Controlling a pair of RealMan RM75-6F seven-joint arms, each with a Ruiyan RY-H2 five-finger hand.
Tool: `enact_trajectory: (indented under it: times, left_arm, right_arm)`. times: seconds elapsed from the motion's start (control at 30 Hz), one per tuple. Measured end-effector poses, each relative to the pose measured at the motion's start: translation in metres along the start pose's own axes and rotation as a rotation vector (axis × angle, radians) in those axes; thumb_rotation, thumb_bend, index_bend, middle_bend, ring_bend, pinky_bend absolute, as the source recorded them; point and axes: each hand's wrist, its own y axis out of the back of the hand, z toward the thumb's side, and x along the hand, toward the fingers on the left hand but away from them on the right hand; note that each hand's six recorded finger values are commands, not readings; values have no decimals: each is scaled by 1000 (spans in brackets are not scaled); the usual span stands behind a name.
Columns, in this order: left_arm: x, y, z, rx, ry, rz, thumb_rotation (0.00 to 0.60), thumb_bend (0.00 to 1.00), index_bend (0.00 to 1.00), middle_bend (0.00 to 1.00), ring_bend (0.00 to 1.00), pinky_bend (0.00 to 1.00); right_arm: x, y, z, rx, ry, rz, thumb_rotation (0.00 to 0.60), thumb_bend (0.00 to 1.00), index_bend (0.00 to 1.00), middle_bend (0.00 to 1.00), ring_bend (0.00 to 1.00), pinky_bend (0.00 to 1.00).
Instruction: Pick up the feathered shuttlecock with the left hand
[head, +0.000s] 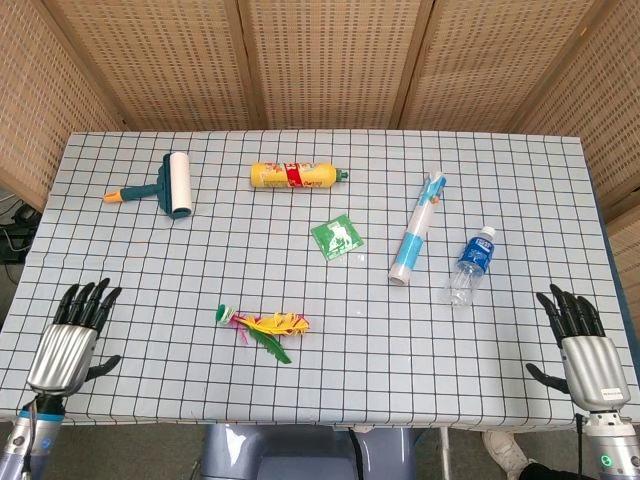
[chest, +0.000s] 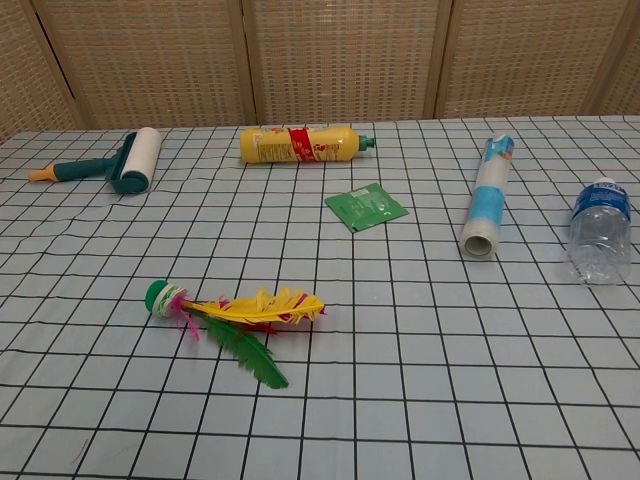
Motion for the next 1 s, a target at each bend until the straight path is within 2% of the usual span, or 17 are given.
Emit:
enact_trajectory:
  times: [0.2,0.47,0.6,0.77,1.0]
  left_arm:
    - [44,7,43,-10,-120,-44,600,131,162,0,0,0]
    - [100,7,99,8,-168,-116,600,156,291,0,0,0]
    - [117,1,130,17,-184,-149,600,170,342,0,0,0]
    - [129,-9,168,14,-200,-195,600,174,357,0,0,0]
    - [135,-25,217,35,-206,-238,600,178,396,0,0,0]
  right_arm:
    - [-1,3,-3,-16,-7,-5,600,73,2,0,0,110]
    - [-1,4,-4,-29,-6,-4,600,74,1,0,0,110]
    - [-1,4,-5,-34,-6,-1,600,73,1,0,0,110]
    - [-1,4,-5,-42,-6,4,600,74,2,0,0,110]
    - [-1,6,-6,-56,-5,2,600,73,2,0,0,110]
